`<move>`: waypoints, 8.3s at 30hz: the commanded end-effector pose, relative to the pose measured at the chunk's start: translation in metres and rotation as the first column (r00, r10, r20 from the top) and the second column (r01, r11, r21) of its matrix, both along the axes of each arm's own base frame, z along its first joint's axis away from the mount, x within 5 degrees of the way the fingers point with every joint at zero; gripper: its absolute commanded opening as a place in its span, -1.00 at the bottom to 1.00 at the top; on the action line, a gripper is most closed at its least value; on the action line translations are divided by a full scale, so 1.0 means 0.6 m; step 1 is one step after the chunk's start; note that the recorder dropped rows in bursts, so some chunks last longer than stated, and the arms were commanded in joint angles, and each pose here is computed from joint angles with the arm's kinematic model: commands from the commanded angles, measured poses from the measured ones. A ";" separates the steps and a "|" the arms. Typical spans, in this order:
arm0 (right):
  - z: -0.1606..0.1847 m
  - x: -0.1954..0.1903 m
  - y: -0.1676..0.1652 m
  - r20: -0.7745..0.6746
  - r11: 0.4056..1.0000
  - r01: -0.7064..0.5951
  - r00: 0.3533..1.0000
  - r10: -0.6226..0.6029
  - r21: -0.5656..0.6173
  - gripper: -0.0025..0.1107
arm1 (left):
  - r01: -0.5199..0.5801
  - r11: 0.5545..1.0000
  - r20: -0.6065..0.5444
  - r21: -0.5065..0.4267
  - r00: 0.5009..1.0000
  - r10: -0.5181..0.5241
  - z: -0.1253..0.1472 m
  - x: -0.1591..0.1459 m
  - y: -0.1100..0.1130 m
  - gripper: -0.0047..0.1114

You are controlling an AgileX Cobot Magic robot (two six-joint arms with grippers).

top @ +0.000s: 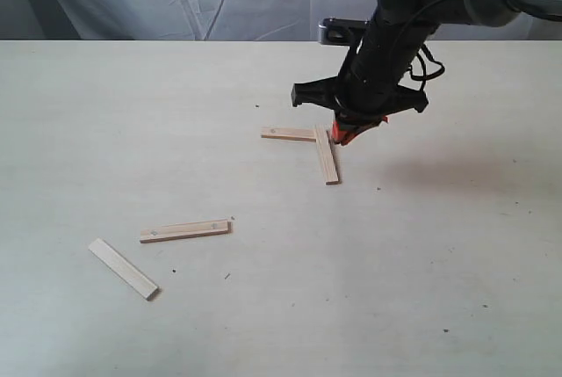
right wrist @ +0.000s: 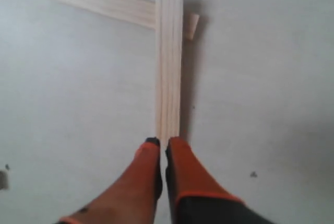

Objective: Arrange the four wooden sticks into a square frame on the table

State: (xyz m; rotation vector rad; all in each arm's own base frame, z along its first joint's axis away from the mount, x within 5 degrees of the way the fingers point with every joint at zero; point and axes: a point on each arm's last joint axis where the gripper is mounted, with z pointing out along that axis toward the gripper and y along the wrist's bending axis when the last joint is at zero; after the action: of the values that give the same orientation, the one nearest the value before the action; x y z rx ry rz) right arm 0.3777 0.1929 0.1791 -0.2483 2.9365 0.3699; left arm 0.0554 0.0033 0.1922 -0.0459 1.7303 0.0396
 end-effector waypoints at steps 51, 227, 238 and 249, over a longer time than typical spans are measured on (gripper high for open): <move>0.037 0.012 -0.017 0.112 0.982 -0.167 0.981 0.157 0.083 -0.76 | 0.054 0.994 -0.483 -0.093 0.871 -0.092 0.216 0.279 -0.003 -0.92; -0.033 -0.198 0.404 0.086 0.712 -0.698 0.706 0.703 -0.081 -0.90 | 0.082 0.807 -0.604 -0.585 0.620 -0.501 0.064 0.578 0.075 -0.92; 0.001 -0.105 0.290 0.006 0.821 -0.563 0.825 0.566 -0.098 -0.90 | 0.140 0.815 -0.608 -0.563 0.598 -0.522 0.063 0.586 0.025 -0.92; -0.043 -0.098 0.223 0.010 0.889 -0.456 0.889 0.457 -0.051 -0.90 | 0.222 0.825 -0.610 -0.520 0.579 -0.541 0.063 0.592 -0.042 -0.92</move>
State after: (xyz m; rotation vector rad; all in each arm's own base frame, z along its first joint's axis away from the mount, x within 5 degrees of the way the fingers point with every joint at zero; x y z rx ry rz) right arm 0.3180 0.3264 0.1480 -0.9883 2.8632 0.3120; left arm 0.4114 -0.0202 0.2248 0.0700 2.5348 -0.7419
